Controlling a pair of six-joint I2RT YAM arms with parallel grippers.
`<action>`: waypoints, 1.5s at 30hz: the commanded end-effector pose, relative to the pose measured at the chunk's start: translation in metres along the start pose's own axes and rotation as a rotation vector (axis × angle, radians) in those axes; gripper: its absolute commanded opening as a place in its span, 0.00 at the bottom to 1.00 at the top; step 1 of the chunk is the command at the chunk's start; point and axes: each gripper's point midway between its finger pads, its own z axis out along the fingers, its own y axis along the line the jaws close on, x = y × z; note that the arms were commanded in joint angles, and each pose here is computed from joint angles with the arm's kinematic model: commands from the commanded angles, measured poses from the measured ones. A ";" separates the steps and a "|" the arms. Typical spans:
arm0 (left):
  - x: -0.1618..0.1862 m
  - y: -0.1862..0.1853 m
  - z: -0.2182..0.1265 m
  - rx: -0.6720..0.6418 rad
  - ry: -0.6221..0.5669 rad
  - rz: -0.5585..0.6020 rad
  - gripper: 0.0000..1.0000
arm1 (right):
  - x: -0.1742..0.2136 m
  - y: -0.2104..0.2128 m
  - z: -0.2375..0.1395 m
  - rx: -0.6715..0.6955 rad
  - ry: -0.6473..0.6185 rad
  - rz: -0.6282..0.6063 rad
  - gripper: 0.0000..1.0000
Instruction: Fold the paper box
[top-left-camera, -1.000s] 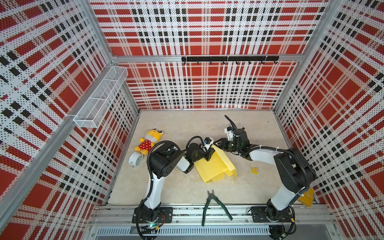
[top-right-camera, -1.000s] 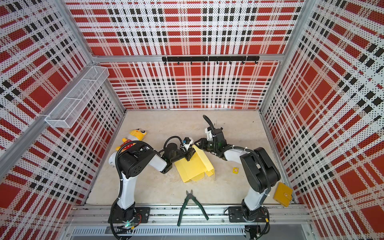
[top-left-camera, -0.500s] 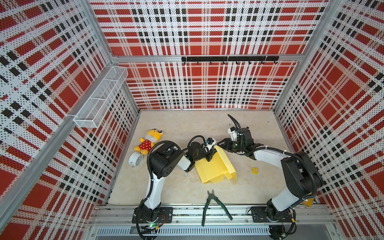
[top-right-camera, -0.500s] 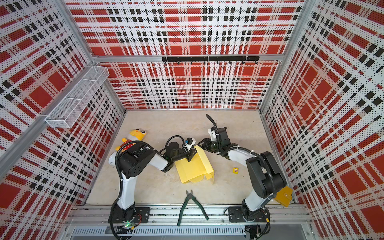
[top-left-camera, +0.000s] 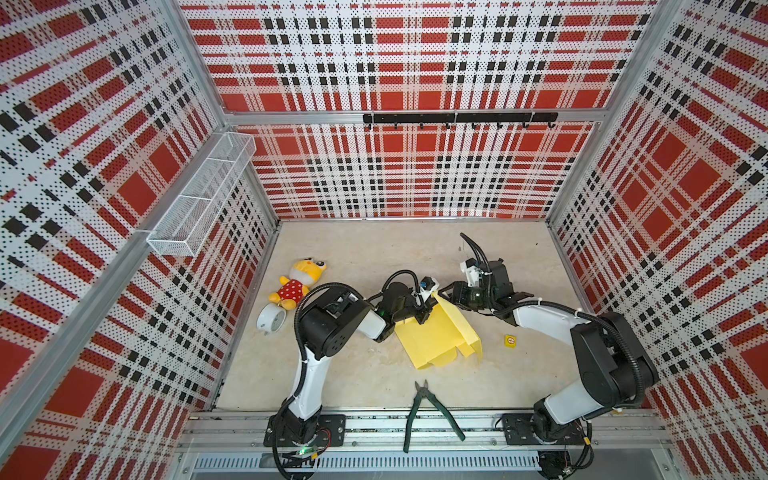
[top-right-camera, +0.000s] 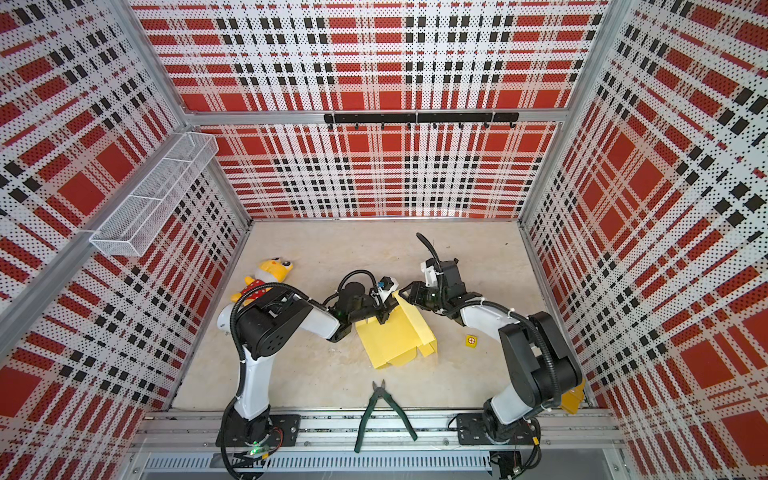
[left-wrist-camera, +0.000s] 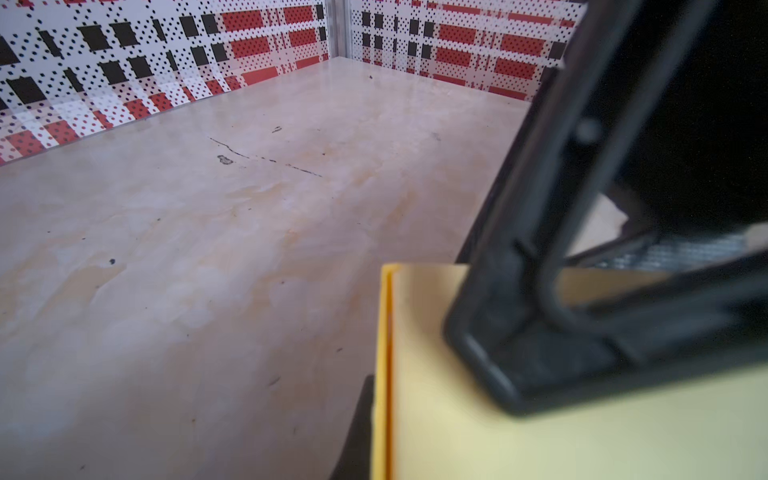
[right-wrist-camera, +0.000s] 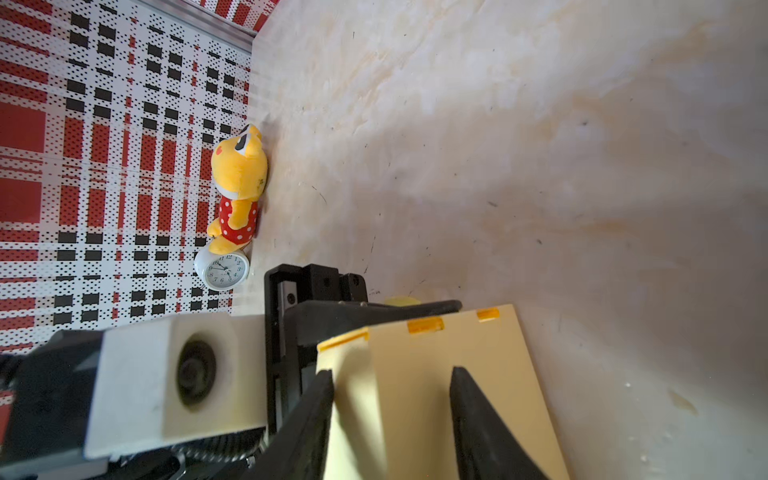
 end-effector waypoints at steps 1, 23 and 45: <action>-0.020 0.013 -0.001 -0.040 0.009 -0.032 0.00 | -0.010 0.006 -0.015 0.019 -0.048 -0.061 0.50; -0.108 0.069 -0.009 -0.007 0.270 0.050 0.09 | -0.056 0.028 -0.162 0.347 -0.404 -0.403 0.67; -0.109 0.046 -0.066 0.330 0.579 0.624 0.19 | -0.071 -0.029 -0.212 0.423 -0.608 -0.183 1.00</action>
